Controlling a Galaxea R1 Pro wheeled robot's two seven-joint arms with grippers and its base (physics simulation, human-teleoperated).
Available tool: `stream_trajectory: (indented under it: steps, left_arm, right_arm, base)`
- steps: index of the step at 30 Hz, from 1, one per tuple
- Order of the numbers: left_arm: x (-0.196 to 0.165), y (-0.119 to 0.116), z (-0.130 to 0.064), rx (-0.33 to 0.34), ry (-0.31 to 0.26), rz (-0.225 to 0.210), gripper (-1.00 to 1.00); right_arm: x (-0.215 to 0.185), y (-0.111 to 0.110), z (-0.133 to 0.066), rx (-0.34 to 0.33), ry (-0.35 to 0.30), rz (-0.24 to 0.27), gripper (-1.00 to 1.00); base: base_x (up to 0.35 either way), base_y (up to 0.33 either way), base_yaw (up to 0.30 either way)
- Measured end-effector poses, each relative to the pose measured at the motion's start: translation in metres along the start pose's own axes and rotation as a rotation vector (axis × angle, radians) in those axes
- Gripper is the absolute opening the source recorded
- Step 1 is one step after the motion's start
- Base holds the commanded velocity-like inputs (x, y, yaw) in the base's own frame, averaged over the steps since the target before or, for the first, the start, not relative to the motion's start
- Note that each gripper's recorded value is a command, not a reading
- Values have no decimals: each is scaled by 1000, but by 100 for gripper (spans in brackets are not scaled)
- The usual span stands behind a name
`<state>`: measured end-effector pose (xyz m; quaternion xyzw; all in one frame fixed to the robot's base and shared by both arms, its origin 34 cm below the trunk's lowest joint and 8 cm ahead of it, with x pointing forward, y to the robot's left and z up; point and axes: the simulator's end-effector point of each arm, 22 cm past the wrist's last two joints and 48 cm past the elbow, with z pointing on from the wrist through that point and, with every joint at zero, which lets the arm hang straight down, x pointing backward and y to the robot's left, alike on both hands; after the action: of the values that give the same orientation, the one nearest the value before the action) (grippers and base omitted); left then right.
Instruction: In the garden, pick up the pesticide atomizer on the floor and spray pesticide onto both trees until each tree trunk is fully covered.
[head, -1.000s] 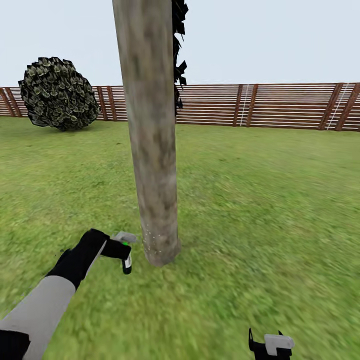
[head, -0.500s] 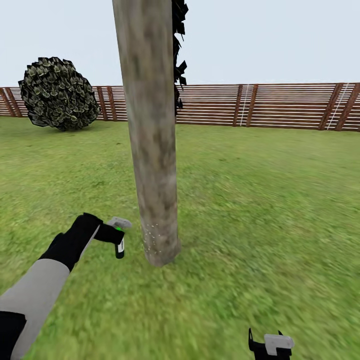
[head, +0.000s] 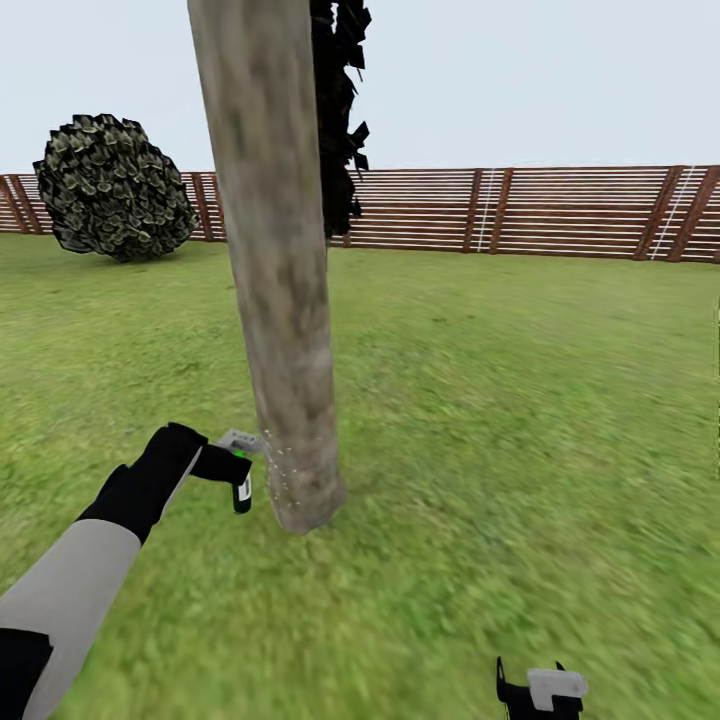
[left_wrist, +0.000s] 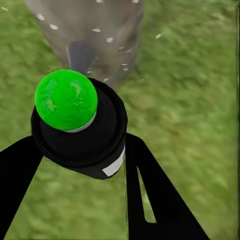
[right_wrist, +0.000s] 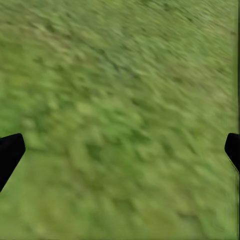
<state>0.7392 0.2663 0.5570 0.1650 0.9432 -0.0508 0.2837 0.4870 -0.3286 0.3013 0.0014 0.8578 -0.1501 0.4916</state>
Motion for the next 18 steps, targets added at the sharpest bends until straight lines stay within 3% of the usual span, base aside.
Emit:
stream_trajectory:
  steps: [13,18]
  left_arm:
    - [0,10,-3,-17,-6,-8,-100]
    - [2,25,-4,-65,-12,-27,-100]
  right_arm:
    - [0,0,0,0,0,0,100]
    - [0,1,0,-1,0,1,100]
  base:
    - [0,-275,5]
    - [0,-275,228]
